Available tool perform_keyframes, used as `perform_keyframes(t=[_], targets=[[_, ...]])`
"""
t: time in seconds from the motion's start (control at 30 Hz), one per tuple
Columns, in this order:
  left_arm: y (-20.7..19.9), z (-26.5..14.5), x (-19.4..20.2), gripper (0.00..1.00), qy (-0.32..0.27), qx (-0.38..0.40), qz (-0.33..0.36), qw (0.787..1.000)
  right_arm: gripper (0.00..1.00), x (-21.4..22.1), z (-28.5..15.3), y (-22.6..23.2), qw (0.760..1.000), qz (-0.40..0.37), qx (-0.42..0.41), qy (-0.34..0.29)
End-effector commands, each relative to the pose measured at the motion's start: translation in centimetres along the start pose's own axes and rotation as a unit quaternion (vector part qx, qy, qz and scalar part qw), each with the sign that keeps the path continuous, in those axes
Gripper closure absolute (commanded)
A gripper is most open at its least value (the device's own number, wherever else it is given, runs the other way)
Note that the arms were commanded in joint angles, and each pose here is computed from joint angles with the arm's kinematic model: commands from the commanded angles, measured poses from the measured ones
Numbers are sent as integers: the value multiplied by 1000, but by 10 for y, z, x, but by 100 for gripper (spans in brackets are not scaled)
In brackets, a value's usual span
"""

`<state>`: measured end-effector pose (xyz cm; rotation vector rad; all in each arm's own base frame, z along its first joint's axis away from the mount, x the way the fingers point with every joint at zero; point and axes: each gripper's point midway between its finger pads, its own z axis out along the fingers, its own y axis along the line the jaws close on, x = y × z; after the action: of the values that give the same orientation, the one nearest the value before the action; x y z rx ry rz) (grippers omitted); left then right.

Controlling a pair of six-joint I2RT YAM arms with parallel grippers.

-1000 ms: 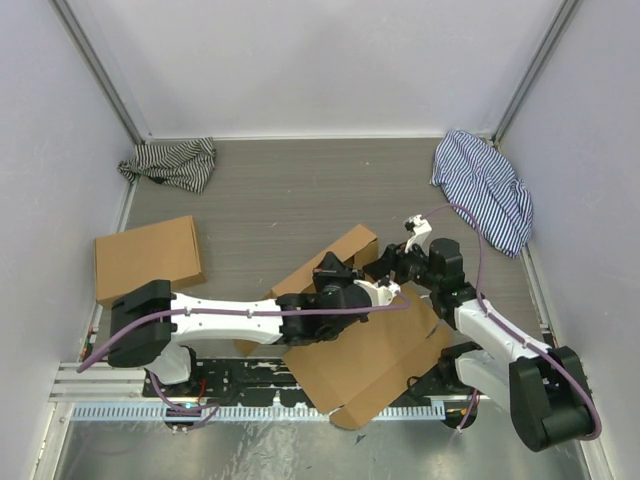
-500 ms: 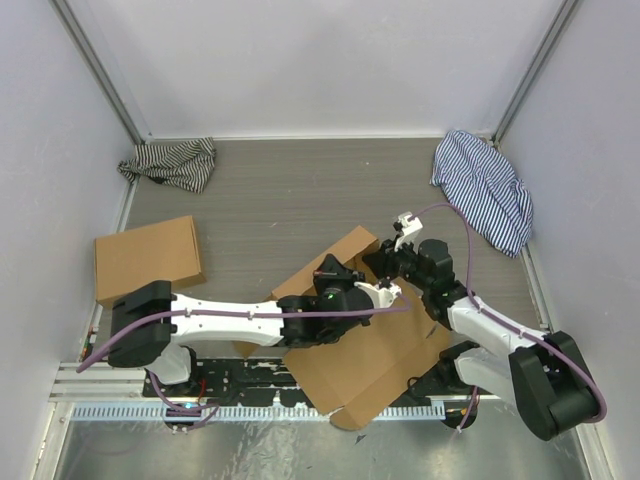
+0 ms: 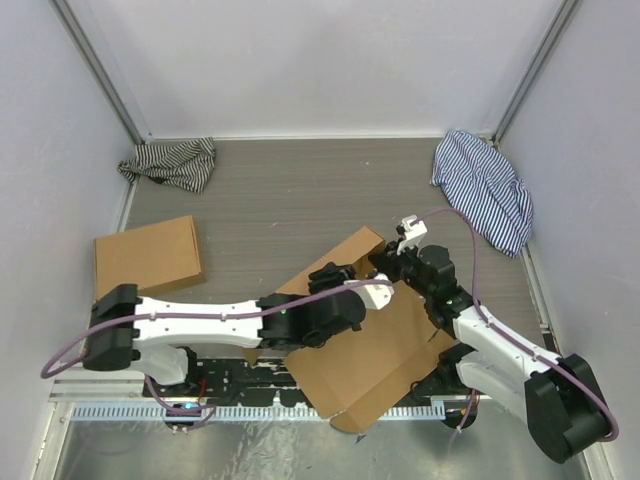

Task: Fold the paper box

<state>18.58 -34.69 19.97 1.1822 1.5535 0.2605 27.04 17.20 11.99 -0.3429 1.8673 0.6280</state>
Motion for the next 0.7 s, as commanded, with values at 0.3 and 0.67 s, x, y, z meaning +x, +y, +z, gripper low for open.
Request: perform_keyframes(t=[0.3, 0.67], targets=[[57, -90, -49, 58, -142, 116, -287, 940, 82, -29, -1, -17, 997, 26, 70, -37], [95, -70, -4, 64, -109, -13, -328, 938, 80, -29, -8, -26, 993, 32, 99, -57]])
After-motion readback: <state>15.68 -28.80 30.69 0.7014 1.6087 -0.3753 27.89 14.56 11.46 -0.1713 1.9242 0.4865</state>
